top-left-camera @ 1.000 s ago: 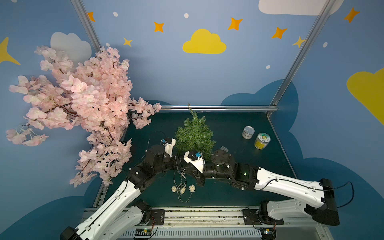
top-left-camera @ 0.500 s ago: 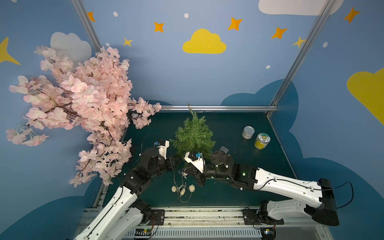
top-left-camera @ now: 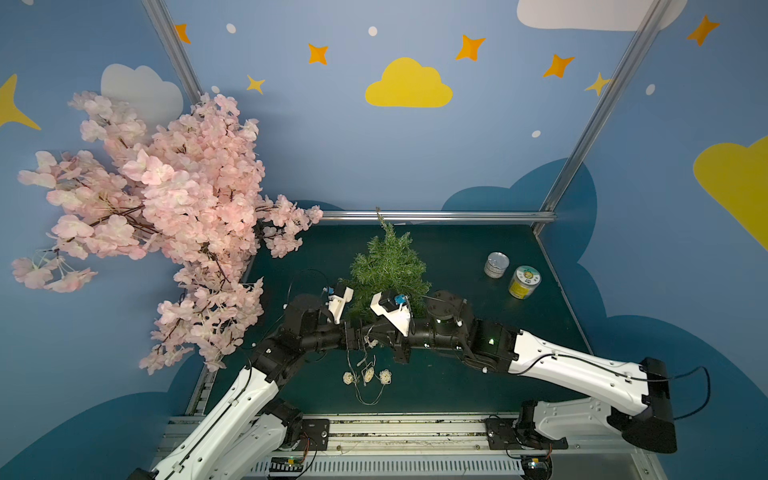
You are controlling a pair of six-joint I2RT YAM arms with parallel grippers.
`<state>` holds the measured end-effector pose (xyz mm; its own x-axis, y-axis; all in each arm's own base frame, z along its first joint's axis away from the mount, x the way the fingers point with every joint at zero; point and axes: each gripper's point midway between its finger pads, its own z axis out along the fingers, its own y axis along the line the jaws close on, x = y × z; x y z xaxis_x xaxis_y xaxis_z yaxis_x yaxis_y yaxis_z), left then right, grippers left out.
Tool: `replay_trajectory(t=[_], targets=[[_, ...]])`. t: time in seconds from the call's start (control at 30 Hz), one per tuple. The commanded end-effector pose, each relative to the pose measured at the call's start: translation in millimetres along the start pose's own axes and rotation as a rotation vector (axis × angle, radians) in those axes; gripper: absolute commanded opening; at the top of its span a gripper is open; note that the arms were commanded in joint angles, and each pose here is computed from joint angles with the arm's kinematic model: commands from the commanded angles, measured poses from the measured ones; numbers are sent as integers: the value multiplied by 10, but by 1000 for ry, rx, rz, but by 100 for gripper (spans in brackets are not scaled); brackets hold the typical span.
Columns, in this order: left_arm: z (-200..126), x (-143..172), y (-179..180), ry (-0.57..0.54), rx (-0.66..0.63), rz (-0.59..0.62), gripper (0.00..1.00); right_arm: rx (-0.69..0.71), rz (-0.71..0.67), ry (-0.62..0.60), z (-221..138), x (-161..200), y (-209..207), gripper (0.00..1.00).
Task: Remove string lights from the small christmas tree
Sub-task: Adjust the light string.
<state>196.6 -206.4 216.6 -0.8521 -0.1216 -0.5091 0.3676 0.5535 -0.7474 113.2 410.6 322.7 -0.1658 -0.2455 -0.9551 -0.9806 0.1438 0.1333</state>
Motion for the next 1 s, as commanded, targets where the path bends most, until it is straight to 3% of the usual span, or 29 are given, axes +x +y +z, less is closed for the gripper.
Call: replay_trajectory(t=[0.0,0.07,0.13,0.17,0.4,0.6,0.9,0.93,0.97], targets=[[14,65,-54,33,44,15,93,-24,-14,-50,-8,-190,28,0],[38,48,-59,32,54,10,83,-30,-12,-48,10,-193,30,0],[51,29,-57,30,51,13,62,-32,-10,-42,24,-175,31,0],[57,16,-53,25,50,14,56,-31,-7,-41,26,-168,24,0],[156,-78,-92,8,102,-9,24,-26,3,-46,21,-133,6,0],[188,-163,-100,-11,113,-27,4,-7,15,-31,6,-32,-45,0],[-86,-332,-3,-127,31,-21,4,46,77,17,-141,331,-185,0],[-117,-341,3,-134,26,-23,4,47,87,37,-150,397,-191,4],[-142,-350,10,-140,21,-24,4,46,94,53,-156,446,-192,16]])
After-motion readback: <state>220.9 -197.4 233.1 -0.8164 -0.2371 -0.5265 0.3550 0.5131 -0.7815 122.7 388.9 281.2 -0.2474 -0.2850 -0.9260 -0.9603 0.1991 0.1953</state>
